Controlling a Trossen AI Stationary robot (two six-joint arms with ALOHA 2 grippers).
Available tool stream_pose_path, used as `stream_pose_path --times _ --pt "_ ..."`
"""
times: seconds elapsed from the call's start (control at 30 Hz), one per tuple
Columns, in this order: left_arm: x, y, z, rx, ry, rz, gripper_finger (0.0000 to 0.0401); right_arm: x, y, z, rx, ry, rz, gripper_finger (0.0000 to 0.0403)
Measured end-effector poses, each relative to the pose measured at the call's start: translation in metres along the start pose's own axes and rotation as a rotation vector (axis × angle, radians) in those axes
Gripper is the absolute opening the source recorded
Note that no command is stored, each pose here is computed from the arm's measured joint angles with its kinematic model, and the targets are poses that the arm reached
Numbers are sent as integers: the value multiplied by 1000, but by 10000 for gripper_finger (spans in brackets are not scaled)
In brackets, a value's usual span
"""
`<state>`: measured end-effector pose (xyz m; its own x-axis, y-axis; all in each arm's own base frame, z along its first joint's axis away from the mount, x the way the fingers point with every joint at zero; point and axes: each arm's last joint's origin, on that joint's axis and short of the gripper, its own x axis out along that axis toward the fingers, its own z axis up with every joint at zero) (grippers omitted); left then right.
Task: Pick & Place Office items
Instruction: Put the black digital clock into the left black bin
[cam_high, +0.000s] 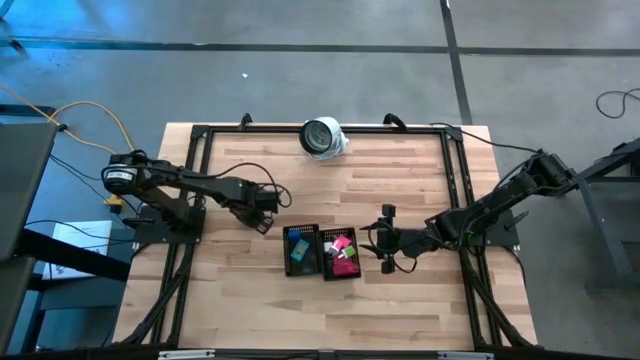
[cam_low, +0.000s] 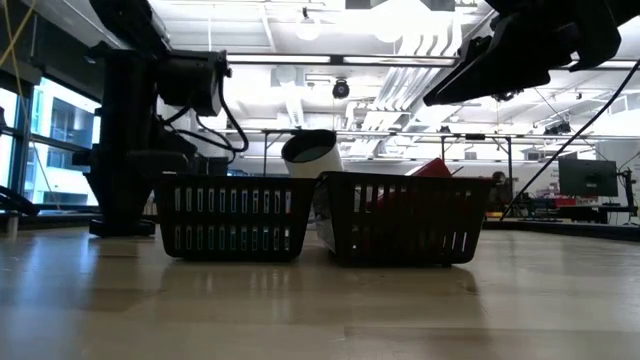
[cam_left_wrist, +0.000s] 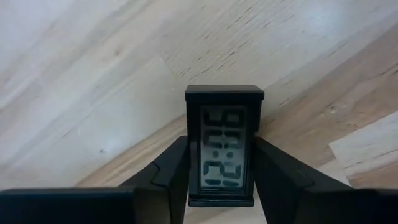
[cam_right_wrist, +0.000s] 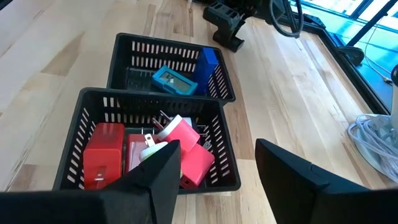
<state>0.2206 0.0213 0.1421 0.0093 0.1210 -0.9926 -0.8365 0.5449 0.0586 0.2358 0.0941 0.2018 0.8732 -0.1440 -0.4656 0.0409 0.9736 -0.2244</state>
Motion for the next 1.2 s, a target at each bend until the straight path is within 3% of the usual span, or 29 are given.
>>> stream_pose_path --times 0.2,0.33,0.5,0.63,0.8,0.97,1.2 --pt "-27 9 -3 -7 -162 -29 124 0 0 2 1 -21 0 193" --pt "-56 15 -7 -16 -315 -143 124 0 0 8 3 -71 2 193" --pt "-97 12 -17 97 -579 -367 124 1 -8 27 77 -251 -2 193" --pt "-123 6 -32 228 -803 -445 124 6 -23 43 223 -417 117 193" --pt "-128 -6 -51 367 -931 -373 124 27 -46 53 427 -536 178 193" --pt "-120 -21 -64 495 -1023 -206 124 61 -57 68 558 -496 196 193" --pt "-112 -38 -71 633 -1087 -85 124 110 -61 80 702 -434 244 193"
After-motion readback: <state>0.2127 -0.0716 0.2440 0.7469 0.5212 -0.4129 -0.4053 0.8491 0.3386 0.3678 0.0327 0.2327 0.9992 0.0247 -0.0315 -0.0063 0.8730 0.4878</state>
